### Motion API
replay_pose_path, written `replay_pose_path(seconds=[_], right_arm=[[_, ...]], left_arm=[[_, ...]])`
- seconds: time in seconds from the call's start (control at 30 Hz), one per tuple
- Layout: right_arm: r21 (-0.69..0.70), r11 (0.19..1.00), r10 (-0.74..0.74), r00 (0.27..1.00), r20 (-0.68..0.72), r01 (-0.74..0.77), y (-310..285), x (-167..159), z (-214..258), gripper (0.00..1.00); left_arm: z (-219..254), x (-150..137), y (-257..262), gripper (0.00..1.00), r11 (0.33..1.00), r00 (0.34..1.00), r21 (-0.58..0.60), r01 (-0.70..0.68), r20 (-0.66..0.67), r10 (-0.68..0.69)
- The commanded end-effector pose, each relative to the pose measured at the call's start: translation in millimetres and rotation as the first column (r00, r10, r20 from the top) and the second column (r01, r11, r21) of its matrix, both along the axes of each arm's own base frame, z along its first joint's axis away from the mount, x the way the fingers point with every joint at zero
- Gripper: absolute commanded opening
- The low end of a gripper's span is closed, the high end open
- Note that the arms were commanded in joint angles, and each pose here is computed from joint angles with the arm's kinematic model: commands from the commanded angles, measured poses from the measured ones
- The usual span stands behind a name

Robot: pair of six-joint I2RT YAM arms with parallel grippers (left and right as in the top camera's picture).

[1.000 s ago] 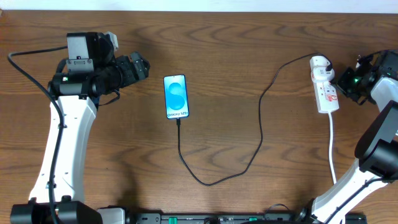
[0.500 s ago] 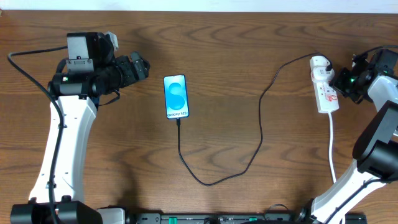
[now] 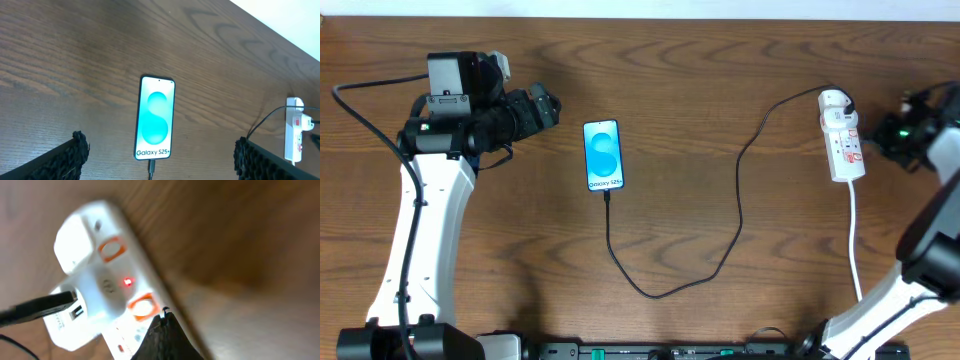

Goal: Plug charger to phone and switch on socket

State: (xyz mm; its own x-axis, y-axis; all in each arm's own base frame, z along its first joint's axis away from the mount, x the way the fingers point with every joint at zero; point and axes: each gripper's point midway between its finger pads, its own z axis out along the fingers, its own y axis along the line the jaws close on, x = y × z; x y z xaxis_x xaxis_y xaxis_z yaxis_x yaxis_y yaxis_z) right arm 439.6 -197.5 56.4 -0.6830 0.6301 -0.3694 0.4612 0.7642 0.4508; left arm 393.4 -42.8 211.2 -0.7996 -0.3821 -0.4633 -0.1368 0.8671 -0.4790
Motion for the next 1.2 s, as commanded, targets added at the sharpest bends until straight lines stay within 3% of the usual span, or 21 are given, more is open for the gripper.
replay_pose_path(seconds=[0.0,0.2,0.37,0.5,0.63,0.87,0.97,1.17], right_arm=[[-0.025,0.995,-0.096,0.985,0.146,0.101,-38.0,-12.4,71.8,0.01],[0.012,0.997,-0.081,0.935,0.346,0.082,-48.8,-34.6,150.9,0.01],[-0.044,0.994,0.109,0.852,0.511,-0.101,-1.8,-41.2,221.3,0.01],[-0.157,0.968,0.249,0.809,0.532,-0.194,47.7,-45.9,255.1,0.01],[-0.26,0.939,0.324,0.834,0.446,-0.226,92.5,-52.0,259.6,0.02],[-0.401,0.865,0.394,0.903,0.171,-0.301,149.6,-70.0,226.6,0.04],[-0.406,0.835,0.44,0.894,0.085,-0.372,174.2,-78.2,212.2,0.07],[-0.399,0.803,0.503,0.863,0.056,-0.442,201.3,-82.9,207.6,0.2]], left_arm=[[1.2,0.5,0.1,0.94,1.0,1.0,0.005,0.008,0.004,-0.008],[1.2,0.5,0.1,0.94,1.0,1.0,0.005,0.008,0.004,-0.008],[1.2,0.5,0.1,0.94,1.0,1.0,0.005,0.008,0.004,-0.008],[1.2,0.5,-0.1,0.94,1.0,1.0,0.004,0.008,0.004,-0.008],[1.2,0.5,-0.1,0.94,1.0,1.0,0.005,0.008,0.004,-0.008],[1.2,0.5,-0.1,0.94,1.0,1.0,0.005,0.008,0.004,-0.008],[1.2,0.5,-0.1,0.94,1.0,1.0,0.005,0.008,0.004,-0.008],[1.2,0.5,0.1,0.94,1.0,1.0,0.005,0.008,0.004,-0.008]])
